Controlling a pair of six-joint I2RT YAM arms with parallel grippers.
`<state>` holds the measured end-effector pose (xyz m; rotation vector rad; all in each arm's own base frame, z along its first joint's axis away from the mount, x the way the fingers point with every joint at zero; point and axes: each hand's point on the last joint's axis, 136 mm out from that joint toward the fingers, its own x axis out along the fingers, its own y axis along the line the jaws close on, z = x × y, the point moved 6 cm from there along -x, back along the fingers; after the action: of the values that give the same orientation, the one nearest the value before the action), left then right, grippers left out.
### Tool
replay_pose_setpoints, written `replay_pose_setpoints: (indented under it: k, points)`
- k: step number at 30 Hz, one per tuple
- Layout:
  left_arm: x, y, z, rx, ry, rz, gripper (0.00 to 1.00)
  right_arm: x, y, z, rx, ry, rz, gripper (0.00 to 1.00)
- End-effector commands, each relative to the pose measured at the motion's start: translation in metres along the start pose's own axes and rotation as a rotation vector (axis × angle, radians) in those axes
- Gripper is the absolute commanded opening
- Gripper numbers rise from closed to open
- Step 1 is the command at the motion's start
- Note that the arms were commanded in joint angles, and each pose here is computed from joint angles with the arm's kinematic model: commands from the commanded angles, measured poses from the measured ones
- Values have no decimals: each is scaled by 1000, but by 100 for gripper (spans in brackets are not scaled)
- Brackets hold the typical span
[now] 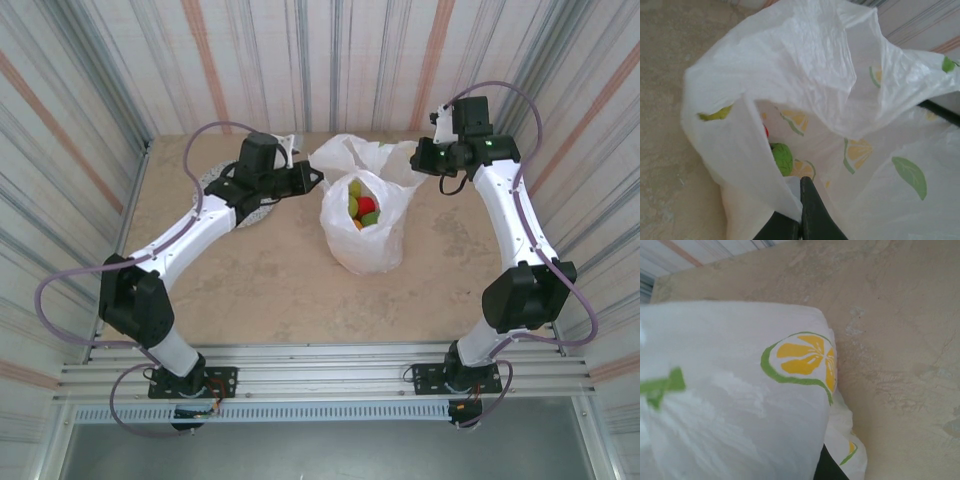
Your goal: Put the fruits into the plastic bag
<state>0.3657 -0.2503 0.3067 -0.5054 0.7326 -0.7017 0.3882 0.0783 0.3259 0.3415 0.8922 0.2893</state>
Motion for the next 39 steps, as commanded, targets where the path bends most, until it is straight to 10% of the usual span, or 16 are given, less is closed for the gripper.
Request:
replay_pose_setpoints:
  k: [1, 17, 27, 39]
  points:
    - [-25, -16, 28, 59, -61, -32, 0, -20, 10, 6, -16, -33, 34, 0]
    - [2, 27, 6, 17, 16, 77, 0, 42, -5, -12, 57, 82, 61, 8]
    - [-32, 25, 28, 77, -62, 127, 54, 1, 13, 17, 19, -28, 65, 47]
    - [-107, 11, 41, 192, -224, 192, 84, -90, 46, 48, -75, -291, 79, 88]
